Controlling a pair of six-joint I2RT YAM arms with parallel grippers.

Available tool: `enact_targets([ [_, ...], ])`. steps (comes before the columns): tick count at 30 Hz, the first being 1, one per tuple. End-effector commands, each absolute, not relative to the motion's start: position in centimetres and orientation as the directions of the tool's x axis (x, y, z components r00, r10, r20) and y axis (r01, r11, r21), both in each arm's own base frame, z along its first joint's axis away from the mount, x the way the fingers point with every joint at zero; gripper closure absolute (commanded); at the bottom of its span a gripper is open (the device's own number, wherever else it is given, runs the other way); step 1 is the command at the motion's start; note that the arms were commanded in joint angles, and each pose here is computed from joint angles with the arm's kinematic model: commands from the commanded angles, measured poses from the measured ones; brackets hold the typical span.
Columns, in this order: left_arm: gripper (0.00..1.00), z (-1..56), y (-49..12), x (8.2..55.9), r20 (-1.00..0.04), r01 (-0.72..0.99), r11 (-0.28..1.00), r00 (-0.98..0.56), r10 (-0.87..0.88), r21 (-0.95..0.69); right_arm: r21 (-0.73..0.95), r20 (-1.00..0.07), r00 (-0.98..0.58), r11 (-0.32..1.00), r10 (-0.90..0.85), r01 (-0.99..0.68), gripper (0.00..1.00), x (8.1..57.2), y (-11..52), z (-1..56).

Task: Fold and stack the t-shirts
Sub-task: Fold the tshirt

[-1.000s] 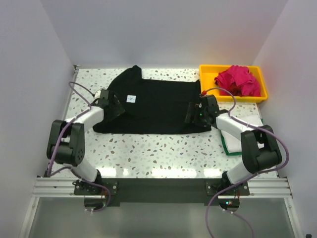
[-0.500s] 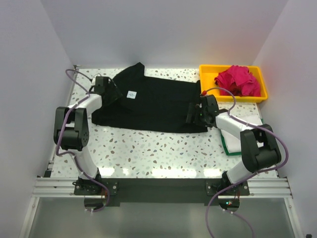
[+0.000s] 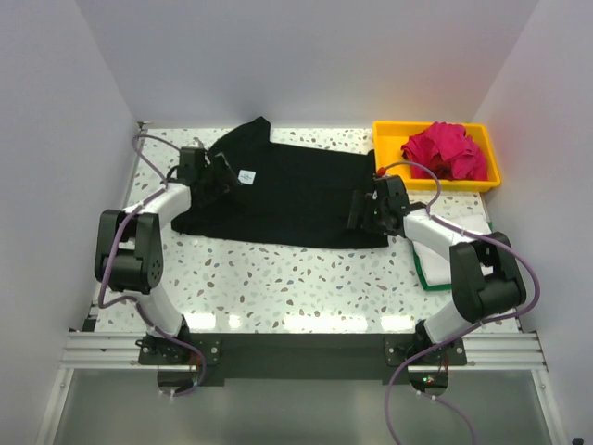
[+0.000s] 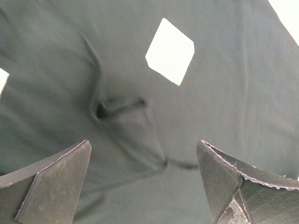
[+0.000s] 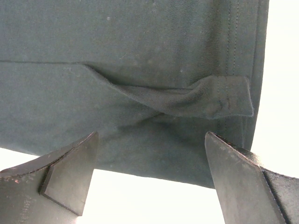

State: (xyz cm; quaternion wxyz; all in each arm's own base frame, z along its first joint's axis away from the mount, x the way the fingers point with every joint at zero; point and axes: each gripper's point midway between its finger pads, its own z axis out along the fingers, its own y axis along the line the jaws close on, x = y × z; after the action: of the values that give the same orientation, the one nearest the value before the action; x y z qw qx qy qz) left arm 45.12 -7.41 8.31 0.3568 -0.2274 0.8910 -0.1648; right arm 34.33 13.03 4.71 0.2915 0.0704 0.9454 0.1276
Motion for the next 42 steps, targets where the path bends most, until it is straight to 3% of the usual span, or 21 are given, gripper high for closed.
enact_targets([
  [1,0.0,8.2,-10.8,44.4,-0.538,-0.184,0.839,-0.693,-0.481,-0.512,0.311,-0.58,-0.788,0.95,0.207,0.021,0.01,35.4,13.6,6.6],
  [13,0.0,6.7,-13.3,51.0,-0.544,-0.122,0.817,-0.69,-0.478,-0.563,0.303,-0.571,-0.794,0.952,0.209,0.032,0.01,34.9,13.3,6.1],
  [17,0.0,10.9,-15.3,54.4,-0.647,0.053,0.795,-0.616,-0.45,-0.604,0.3,-0.579,-0.788,0.953,0.209,0.032,0.01,35.0,13.2,6.3],
  [22,0.0,13.7,-15.3,55.6,-0.688,0.087,0.807,-0.58,-0.436,-0.585,0.29,-0.588,-0.782,0.957,0.205,0.033,0.01,34.9,12.9,6.7],
  [27,0.0,16.8,-14.4,52.6,-0.73,0.115,0.83,-0.552,-0.403,-0.546,0.27,-0.628,-0.754,0.963,0.19,0.018,0.01,36.3,12.8,8.4],
  [31,0.0,17.7,-11.3,48.5,-0.757,0.005,0.872,-0.5,-0.421,-0.489,0.302,-0.637,-0.739,0.953,0.221,0.025,0.01,37.6,13.5,8.9],
  [35,0.0,14.4,-8.3,44.0,-0.74,-0.129,0.887,-0.504,-0.444,-0.444,0.364,-0.608,-0.753,0.931,0.251,0.016,0.01,37.1,14.6,8.1],
  [42,0.0,9.5,-5.7,42.1,-0.671,-0.233,0.857,-0.542,-0.507,-0.459,0.376,-0.595,-0.759,0.926,0.265,0.029,0.01,37.6,15.0,7.4],
])
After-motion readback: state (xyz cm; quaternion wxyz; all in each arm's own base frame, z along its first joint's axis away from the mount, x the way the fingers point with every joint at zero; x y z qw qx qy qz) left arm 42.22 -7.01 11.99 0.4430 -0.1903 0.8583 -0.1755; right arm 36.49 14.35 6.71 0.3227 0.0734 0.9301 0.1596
